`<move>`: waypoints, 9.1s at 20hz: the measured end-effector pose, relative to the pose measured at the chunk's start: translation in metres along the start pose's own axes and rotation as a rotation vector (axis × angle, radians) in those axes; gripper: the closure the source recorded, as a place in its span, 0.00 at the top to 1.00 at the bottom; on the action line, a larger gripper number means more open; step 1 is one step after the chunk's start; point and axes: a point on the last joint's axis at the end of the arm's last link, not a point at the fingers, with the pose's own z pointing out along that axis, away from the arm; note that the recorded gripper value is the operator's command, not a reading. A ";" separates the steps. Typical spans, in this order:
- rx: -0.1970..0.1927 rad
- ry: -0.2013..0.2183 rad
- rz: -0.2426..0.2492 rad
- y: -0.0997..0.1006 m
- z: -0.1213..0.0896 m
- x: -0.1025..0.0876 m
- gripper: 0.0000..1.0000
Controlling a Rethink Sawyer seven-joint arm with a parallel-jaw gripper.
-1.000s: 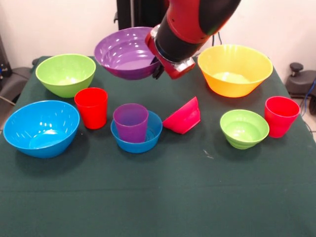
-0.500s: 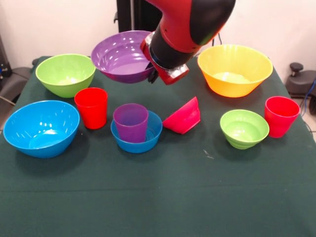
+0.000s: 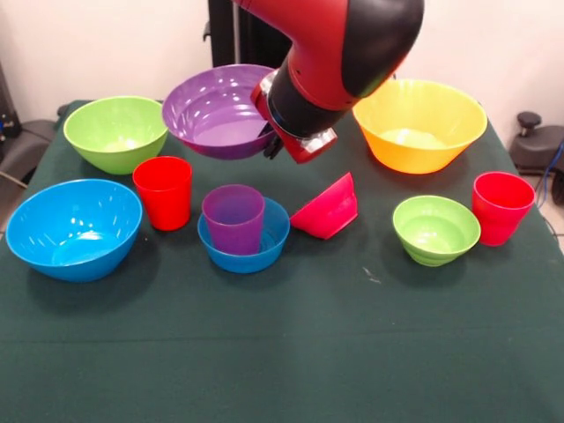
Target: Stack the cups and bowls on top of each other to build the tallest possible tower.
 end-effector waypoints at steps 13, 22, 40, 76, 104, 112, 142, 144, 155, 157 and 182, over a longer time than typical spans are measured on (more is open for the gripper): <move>-0.018 -0.043 -0.018 0.021 -0.003 -0.021 0.00; -0.039 -0.076 -0.024 0.033 -0.008 -0.046 0.00; -0.043 -0.082 -0.053 0.055 -0.021 -0.052 0.00; -0.052 -0.081 -0.057 0.061 -0.024 -0.047 0.00; -0.050 -0.085 -0.065 0.065 -0.026 -0.041 1.00; -0.046 -0.084 -0.069 0.066 -0.025 -0.036 1.00; -0.105 -0.124 -0.044 0.049 -0.077 -0.043 1.00; -0.114 -0.131 -0.041 0.047 -0.085 -0.044 1.00; -0.143 -0.148 -0.023 0.034 -0.106 -0.047 1.00; -0.148 -0.157 -0.018 0.032 -0.104 -0.049 1.00; -0.192 -0.297 0.060 -0.015 -0.035 -0.131 1.00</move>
